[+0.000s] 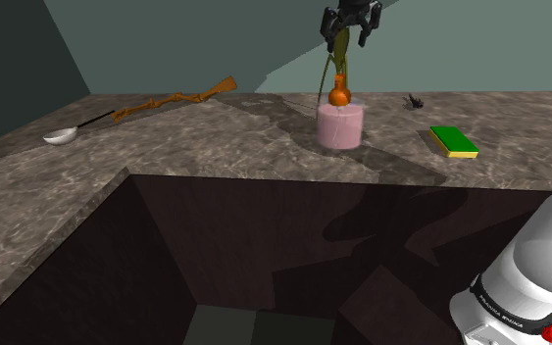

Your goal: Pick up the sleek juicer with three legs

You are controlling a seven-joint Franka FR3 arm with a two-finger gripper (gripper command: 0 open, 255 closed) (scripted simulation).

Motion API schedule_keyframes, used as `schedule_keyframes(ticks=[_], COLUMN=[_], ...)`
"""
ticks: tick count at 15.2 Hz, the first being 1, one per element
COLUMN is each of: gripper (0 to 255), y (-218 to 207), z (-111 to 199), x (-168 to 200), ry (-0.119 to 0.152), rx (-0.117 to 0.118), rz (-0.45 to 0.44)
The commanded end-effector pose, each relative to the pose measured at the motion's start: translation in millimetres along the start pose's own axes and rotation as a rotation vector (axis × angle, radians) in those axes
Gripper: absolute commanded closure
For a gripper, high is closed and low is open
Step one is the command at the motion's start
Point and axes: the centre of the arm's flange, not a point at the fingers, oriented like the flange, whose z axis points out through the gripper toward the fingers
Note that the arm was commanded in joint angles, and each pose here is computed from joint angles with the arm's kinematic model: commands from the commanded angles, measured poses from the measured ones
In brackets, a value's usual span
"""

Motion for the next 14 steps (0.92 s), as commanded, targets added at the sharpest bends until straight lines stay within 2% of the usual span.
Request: schedule_keyframes(ticks=[1, 6, 8, 9, 14], gripper=[0, 0, 0, 255, 255], y=[0.9, -0.8, -0.8, -0.7, -0.4], z=[7.4, 35.7, 35.7, 36.3, 36.7], x=[1.7, -6.1, -6.2, -6.4, -6.7], ry=[0.005, 0.005, 0.005, 0.005, 0.005], rx=[-0.001, -0.001, -0.001, -0.001, -0.001], rz=[0.006, 0.006, 0.006, 0.006, 0.006])
